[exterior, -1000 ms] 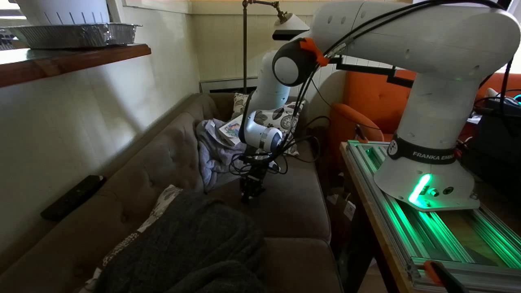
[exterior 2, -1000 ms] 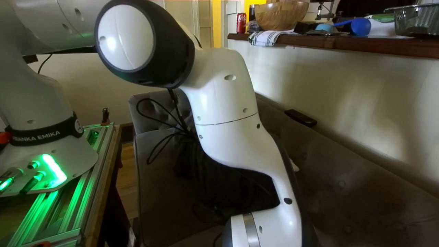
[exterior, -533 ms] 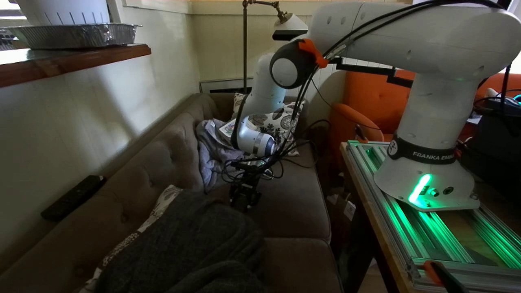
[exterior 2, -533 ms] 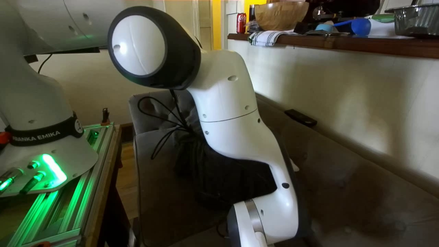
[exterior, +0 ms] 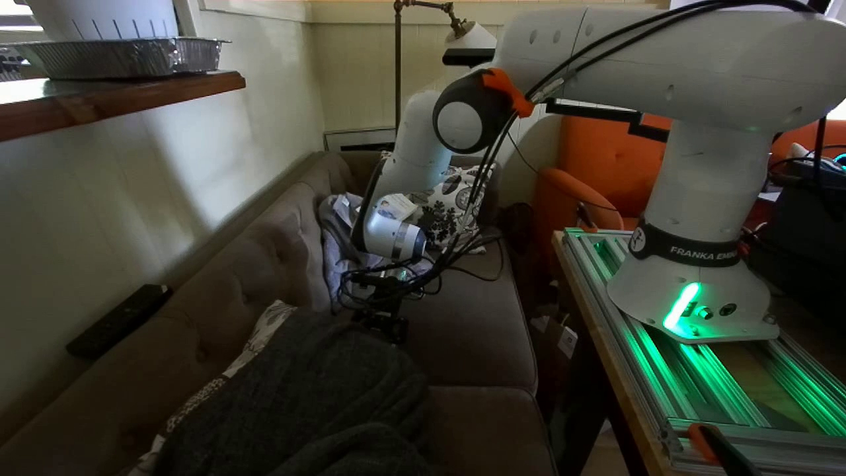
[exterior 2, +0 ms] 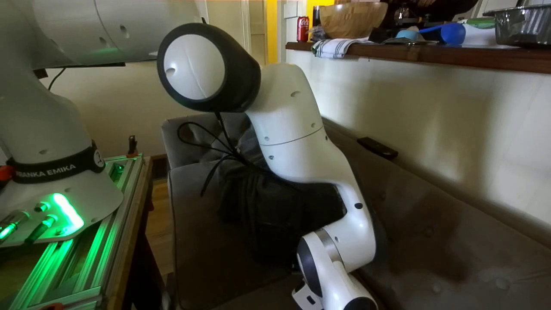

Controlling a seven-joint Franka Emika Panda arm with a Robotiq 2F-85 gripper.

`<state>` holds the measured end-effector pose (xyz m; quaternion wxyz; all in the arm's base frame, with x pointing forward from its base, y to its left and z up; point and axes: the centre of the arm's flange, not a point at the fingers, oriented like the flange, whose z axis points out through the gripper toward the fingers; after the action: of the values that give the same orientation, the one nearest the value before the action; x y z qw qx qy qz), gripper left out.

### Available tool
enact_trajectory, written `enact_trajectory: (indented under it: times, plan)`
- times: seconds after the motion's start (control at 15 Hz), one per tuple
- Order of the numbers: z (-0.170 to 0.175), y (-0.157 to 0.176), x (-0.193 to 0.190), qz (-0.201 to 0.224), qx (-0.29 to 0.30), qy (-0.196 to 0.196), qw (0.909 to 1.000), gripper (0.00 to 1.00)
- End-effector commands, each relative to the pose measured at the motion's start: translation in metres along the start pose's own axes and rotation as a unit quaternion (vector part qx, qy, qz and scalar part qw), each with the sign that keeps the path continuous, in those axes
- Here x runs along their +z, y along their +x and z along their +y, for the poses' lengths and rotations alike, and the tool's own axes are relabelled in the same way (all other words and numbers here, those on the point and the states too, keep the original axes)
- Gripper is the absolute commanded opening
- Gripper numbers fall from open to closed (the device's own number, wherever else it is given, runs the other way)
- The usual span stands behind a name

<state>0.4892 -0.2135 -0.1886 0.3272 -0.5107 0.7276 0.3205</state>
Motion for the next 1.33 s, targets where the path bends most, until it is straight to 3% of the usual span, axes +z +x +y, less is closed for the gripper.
enact_trajectory:
  times: [0.0, 0.4, 0.67, 0.73, 0.87, 1.27]
  plan:
    - [-0.036, 0.018, 0.024, 0.014, 0.012, -0.024, 0.9995, 1.0]
    - [-0.053, 0.024, 0.043, 0.097, 0.009, 0.008, 0.9952, 1.0]
    - [-0.057, 0.025, 0.057, 0.12, 0.001, 0.01, 0.9928, 0.99]
    - [-0.056, 0.026, 0.059, 0.121, 0.003, 0.004, 0.9927, 0.74]
    - [-0.055, 0.027, 0.062, 0.124, 0.002, 0.0, 0.9923, 0.71]
    - [-0.046, 0.032, 0.06, 0.12, 0.01, -0.012, 0.9926, 0.29]
